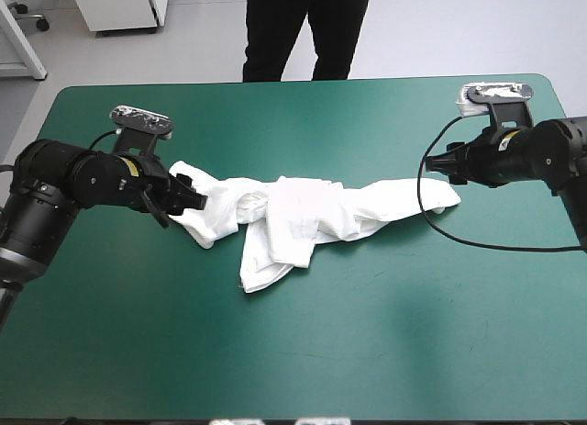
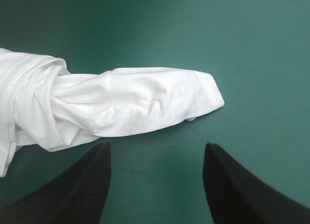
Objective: Fold the cloth
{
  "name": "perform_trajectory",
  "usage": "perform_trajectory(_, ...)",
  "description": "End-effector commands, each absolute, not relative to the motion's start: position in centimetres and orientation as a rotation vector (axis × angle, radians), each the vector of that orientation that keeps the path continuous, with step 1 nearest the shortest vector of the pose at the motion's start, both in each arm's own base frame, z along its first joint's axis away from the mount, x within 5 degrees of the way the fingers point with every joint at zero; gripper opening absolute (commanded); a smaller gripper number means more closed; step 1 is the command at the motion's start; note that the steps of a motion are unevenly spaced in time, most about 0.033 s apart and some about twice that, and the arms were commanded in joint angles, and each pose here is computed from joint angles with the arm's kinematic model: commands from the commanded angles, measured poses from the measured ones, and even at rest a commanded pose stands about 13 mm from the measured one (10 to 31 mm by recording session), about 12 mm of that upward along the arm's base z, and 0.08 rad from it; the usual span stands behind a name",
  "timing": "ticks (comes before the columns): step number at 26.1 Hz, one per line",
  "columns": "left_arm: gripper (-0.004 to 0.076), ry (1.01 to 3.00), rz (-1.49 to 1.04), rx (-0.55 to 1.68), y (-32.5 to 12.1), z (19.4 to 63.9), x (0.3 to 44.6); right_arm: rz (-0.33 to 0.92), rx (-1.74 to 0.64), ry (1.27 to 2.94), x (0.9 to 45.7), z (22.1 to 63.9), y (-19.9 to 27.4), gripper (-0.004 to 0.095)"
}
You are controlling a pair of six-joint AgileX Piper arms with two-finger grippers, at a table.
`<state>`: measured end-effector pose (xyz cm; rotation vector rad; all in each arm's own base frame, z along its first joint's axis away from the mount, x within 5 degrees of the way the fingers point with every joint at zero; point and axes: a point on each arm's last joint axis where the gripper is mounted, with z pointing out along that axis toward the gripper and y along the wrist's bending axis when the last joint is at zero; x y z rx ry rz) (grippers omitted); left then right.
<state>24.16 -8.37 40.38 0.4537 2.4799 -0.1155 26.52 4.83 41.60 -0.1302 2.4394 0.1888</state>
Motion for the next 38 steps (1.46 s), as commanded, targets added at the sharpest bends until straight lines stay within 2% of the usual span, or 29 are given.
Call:
perform_trajectory(1,0.044,2.442,-0.246,0.495,-9.7,41.2,23.9,0.161,-0.099,2.342,25.9,43.6,4.3,0.0536)
perform_trajectory(7,0.044,2.503,-0.168,0.698,-13.6,38.6,24.7,0.109,-0.097,2.338,26.0,43.6,3.9,0.0536)
perform_trajectory(16,0.044,2.635,-0.068,0.885,-18.5,33.2,26.1,0.096,-0.098,2.341,25.9,43.5,3.9,0.0536)
perform_trajectory(30,0.044,2.755,-0.091,0.971,-19.5,25.5,23.6,0.06,-0.077,2.341,26.0,43.5,3.6,0.053)
perform_trajectory(36,0.044,2.715,-0.089,1.003,-19.9,22.3,24.1,0.073,-0.07,2.342,26.0,43.5,3.6,0.0439)
perform_trajectory(37,0.0428,2.728,-0.073,1.025,-20.2,21.4,24.4,0.076,-0.062,2.342,26.0,43.5,3.6,0.0439)
perform_trajectory(38,0.0383,2.756,-0.06,1.027,-20.3,20.6,24.6,0.076,-0.062,2.344,26.0,43.5,3.6,0.0439)
